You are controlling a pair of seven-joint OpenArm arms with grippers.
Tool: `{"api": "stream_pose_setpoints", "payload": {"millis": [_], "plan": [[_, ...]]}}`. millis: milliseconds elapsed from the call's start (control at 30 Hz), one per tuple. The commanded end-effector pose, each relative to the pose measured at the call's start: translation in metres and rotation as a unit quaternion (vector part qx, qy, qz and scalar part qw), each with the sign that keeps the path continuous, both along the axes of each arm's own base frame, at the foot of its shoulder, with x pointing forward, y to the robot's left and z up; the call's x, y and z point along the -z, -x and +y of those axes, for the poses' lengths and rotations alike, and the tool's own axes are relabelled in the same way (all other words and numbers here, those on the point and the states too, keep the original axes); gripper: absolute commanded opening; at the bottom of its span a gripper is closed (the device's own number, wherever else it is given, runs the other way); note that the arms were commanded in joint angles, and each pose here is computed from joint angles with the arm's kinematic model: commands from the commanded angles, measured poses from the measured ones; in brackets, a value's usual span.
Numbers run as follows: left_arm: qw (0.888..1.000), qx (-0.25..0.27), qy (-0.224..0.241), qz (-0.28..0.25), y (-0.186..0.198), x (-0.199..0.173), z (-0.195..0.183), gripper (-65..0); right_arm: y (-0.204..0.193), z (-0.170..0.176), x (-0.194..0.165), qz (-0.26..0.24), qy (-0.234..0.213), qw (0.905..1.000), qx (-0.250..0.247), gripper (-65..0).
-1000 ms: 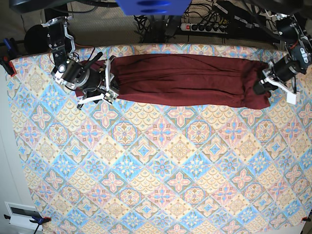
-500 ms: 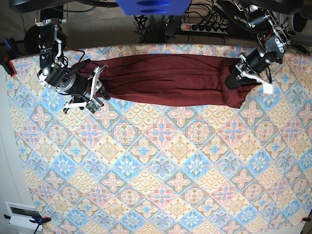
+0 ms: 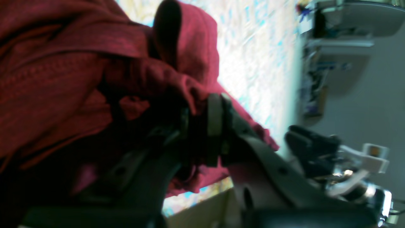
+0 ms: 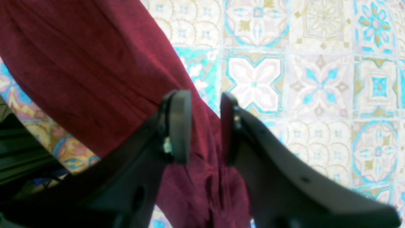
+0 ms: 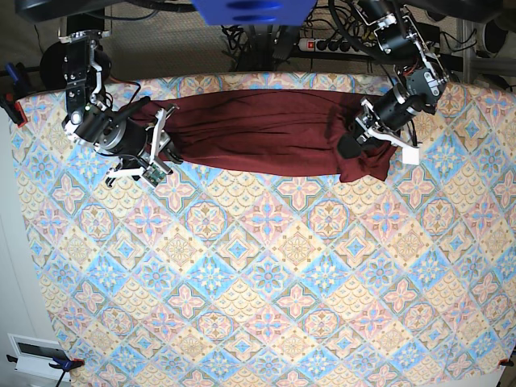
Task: Layout the t-shirt on the table in an organized manner, then fold the t-shirt properly
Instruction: 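Fold the band end held by the left gripper toward the band middle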
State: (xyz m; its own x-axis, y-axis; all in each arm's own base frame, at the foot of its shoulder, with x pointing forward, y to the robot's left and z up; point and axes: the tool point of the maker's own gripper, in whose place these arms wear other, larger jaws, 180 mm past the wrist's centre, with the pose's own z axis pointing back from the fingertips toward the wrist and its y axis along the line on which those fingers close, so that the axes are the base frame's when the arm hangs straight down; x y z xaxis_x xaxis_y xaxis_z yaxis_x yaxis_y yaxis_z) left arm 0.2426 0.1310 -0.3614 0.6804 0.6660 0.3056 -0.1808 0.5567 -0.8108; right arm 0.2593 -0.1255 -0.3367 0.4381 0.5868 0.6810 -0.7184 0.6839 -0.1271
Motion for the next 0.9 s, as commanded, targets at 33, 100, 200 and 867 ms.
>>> {"api": "stream_pose_setpoints", "payload": {"millis": [33,100,200,867], "plan": [[1.000,-0.004,-0.008,-0.026,-0.009,-0.009,-0.002,-65.0,-0.006,0.003,-0.014,-0.022,-0.016,0.9996,-0.005,-49.5],[1.000,0.003,-0.017,-0.026,-0.010,-0.006,-0.007,-65.0,-0.006,0.004,-0.016,-0.022,-0.024,0.9995,-0.005,-49.5],[0.999,0.031,-0.022,-0.030,-0.011,-0.007,-0.017,-63.8,-0.009,-0.002,-0.020,-0.027,-0.031,0.9991,0.007,-49.5],[0.995,0.083,0.029,-0.055,0.005,-0.033,-0.007,-44.6,-0.010,-0.003,-0.023,-0.028,-0.039,0.9988,0.010,-49.5]]}}
